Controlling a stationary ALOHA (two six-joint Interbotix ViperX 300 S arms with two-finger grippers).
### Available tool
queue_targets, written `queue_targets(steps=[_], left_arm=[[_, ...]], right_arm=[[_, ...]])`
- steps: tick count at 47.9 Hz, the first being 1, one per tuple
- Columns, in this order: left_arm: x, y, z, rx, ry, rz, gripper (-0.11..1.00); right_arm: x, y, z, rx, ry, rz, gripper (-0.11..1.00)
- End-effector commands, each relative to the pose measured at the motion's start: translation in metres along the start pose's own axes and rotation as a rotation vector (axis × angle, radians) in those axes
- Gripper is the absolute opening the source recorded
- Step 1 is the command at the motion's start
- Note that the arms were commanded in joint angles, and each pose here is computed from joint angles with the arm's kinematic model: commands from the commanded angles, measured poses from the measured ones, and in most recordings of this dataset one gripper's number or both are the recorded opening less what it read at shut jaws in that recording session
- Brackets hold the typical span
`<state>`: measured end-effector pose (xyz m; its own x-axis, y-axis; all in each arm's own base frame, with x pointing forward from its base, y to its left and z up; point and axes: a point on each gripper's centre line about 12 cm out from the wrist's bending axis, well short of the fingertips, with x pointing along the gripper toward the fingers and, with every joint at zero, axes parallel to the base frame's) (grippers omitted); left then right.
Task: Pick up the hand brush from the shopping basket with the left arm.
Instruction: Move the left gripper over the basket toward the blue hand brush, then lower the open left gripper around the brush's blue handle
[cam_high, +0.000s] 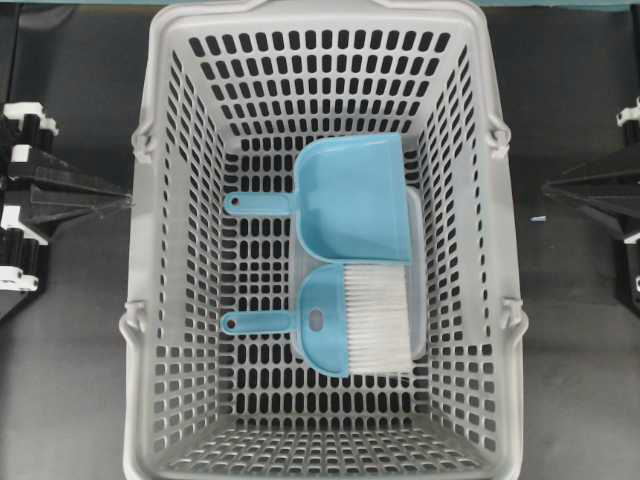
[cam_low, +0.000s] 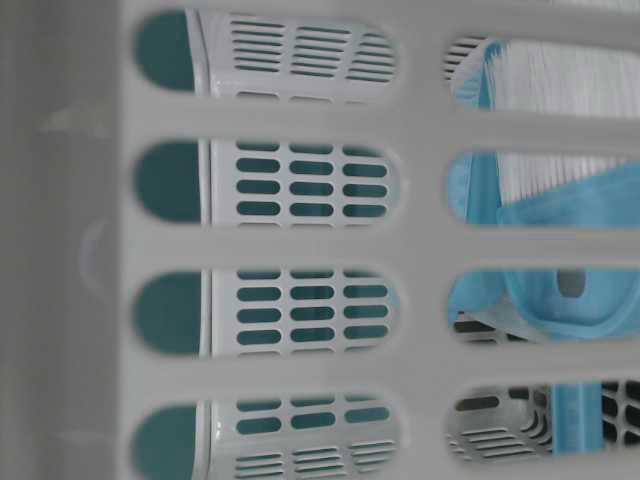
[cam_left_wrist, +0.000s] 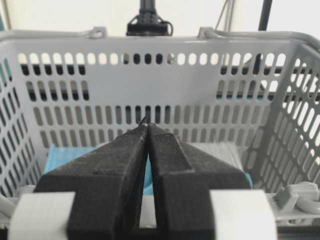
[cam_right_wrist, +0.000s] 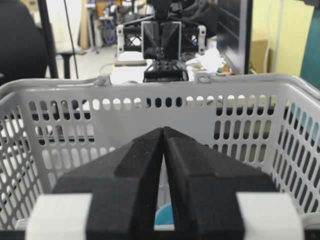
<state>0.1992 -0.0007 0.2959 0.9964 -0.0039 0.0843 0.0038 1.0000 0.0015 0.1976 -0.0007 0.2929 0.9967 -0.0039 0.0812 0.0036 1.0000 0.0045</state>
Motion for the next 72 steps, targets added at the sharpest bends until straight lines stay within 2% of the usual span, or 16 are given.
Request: queue_targets(steps=[1, 5, 11, 21, 30, 38, 40, 44, 50, 54, 56, 59, 65, 68, 72], left_arm=[[0.004, -0.002, 0.008, 0.031, 0.005, -0.013, 0.06], [0.009, -0.002, 0.015, 0.022, 0.037, -0.013, 0.01], [0.02, -0.005, 0.032, 0.009, 0.126, -0.023, 0.0], [0.051, -0.017, 0.048, 0.016, 0.378, -0.063, 0.0], [0.087, -0.03, 0.044, 0.043, 0.636, -0.093, 0.0], [0.117, -0.036, 0.04, 0.047, 0.806, -0.093, 0.0], [0.125, -0.038, 0.039, 0.048, 0.84, -0.093, 0.0], [0.141, -0.041, 0.032, 0.043, 0.924, -0.087, 0.01], [0.155, -0.042, 0.024, 0.029, 1.04, -0.065, 0.02], [0.161, -0.044, 0.017, 0.02, 1.1, -0.054, 0.16], [0.165, -0.045, 0.013, 0.015, 1.118, -0.05, 0.28], [0.171, -0.049, 0.006, 0.006, 1.14, -0.046, 0.47], [0.178, -0.052, -0.015, -0.009, 1.195, -0.031, 0.81], [0.182, -0.057, -0.026, -0.009, 1.224, -0.031, 0.9], [0.187, -0.064, -0.044, -0.003, 1.259, -0.038, 0.91]], right_arm=[[0.003, 0.0, 0.007, 0.007, -0.017, -0.002, 0.0], [0.001, -0.001, 0.007, 0.015, -0.015, -0.004, 0.0], [-0.002, 0.0, 0.009, 0.015, -0.006, -0.003, 0.0], [-0.008, -0.001, 0.011, 0.015, 0.026, -0.004, 0.0], [-0.012, -0.002, 0.011, 0.015, 0.057, -0.013, 0.0], [-0.015, -0.005, 0.012, 0.016, 0.056, -0.027, 0.01], [-0.016, -0.005, 0.012, 0.016, 0.056, -0.027, 0.04], [-0.016, -0.005, 0.013, 0.016, 0.055, -0.027, 0.16], [-0.016, -0.005, 0.012, 0.016, 0.058, -0.027, 0.46], [-0.016, -0.004, 0.012, 0.016, 0.058, -0.025, 0.66], [-0.016, -0.004, 0.012, 0.016, 0.058, -0.025, 0.71], [-0.016, -0.005, 0.011, 0.014, 0.06, -0.027, 0.74], [-0.016, -0.004, 0.011, 0.014, 0.061, -0.025, 0.73], [-0.016, -0.004, 0.01, 0.014, 0.061, -0.025, 0.73], [-0.016, -0.005, 0.009, 0.014, 0.066, -0.027, 0.73]])
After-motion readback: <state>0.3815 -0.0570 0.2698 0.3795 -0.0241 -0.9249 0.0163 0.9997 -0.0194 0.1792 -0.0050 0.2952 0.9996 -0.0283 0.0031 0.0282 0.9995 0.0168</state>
